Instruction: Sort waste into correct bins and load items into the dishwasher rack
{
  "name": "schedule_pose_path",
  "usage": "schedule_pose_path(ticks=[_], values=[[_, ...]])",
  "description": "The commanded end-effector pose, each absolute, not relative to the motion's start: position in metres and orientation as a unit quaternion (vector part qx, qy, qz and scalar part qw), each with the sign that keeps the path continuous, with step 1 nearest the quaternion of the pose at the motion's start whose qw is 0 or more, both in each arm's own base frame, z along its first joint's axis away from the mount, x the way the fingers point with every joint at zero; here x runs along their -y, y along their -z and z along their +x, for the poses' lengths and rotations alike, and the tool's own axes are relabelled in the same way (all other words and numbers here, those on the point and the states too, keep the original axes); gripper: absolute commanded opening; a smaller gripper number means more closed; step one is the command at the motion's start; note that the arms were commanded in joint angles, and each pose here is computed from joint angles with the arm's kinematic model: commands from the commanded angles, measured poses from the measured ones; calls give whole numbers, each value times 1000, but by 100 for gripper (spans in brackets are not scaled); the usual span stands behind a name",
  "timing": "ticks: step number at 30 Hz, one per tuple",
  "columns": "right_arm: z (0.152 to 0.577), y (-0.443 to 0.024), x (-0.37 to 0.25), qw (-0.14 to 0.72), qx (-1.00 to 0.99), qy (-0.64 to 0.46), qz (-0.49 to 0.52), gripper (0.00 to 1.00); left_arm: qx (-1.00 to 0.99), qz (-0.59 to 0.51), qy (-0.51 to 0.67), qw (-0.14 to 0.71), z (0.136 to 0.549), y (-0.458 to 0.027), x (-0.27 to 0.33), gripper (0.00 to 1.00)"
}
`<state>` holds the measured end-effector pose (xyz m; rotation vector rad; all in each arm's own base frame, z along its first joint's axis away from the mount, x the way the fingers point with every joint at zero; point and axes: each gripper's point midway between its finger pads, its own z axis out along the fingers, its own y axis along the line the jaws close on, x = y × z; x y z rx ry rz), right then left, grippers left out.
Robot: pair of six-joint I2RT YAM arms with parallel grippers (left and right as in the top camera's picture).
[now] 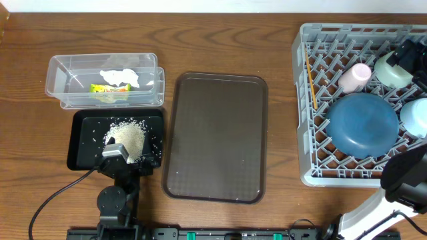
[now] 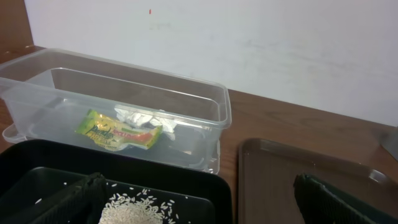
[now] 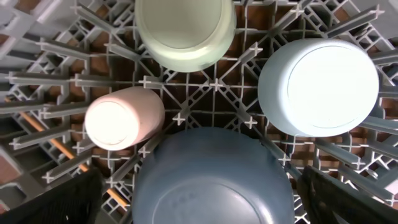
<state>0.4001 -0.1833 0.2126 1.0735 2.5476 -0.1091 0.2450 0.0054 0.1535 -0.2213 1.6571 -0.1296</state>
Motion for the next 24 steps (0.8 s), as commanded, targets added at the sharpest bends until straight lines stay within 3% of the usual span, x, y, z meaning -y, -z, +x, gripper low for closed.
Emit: schedule_pose_path(ticks=[1,12,20,24], values=[[381,-270,181,254,-885,40,389,99,-751,-106,38,651,243,-138,-11,98],[309,-409,129,434,-832,26,346,99,-751,-106,38,651,243,-138,-11,98],[239,-456,110,502,-792,51,343,99,-751,-106,38,651,243,-138,-11,98],[230,-471,92,532,-785,32,316,99,-751,-106,38,651,243,-138,-11,98]])
